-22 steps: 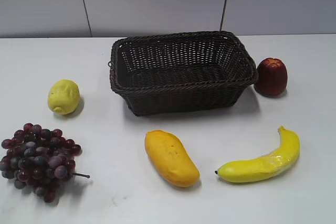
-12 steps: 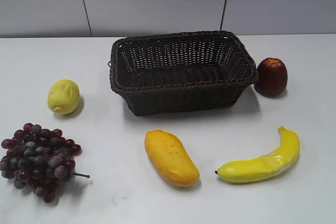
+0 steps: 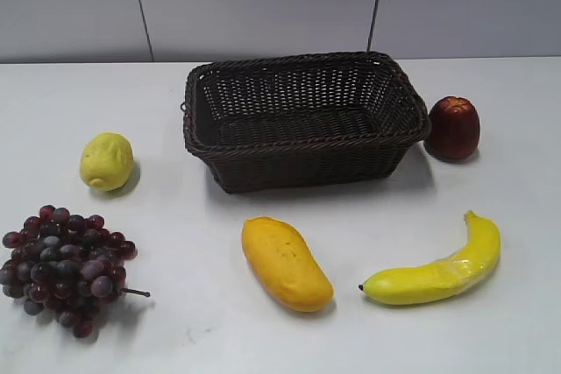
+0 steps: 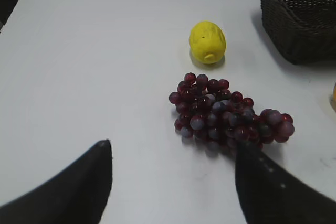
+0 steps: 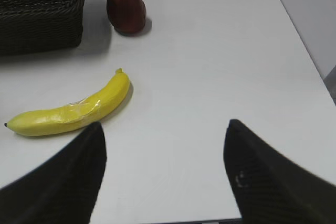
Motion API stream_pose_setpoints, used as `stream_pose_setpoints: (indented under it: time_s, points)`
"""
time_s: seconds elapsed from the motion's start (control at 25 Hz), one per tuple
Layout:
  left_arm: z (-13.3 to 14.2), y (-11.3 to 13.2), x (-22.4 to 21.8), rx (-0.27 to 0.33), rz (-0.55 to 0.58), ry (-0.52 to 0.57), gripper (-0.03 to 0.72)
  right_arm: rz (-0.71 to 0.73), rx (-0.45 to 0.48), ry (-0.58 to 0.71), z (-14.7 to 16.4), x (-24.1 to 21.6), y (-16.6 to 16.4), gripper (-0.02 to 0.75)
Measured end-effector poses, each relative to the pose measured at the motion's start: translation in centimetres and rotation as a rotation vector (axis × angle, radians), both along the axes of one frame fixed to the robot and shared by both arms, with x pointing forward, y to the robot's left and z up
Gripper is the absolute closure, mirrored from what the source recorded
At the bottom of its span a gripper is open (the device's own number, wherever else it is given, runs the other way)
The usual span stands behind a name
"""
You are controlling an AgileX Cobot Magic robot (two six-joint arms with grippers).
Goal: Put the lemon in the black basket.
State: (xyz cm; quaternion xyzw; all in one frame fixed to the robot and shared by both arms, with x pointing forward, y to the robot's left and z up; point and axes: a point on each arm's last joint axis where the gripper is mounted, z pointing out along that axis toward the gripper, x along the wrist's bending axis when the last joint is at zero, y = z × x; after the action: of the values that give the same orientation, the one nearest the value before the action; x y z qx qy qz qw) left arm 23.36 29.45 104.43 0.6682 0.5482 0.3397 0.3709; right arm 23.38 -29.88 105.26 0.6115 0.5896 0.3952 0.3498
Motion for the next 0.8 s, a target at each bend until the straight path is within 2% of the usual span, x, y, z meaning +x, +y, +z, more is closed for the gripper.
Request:
stream_pose_setpoints:
  time_s: [0.64,0.72,0.8]
  points:
    - [0.0,0.1,0.0,0.014,0.010,-0.004,0.135,0.000,0.000,0.000,0.0,0.0,0.0,0.167]
    - [0.4,0.3,0.0,0.033,0.025,-0.033,0.135,0.000,0.000,0.000,0.0,0.0,0.0,0.167]
    - [1.3,0.4,0.2,0.032,0.031,-0.109,0.127,0.000,0.000,0.001,0.0,0.0,0.0,0.167]
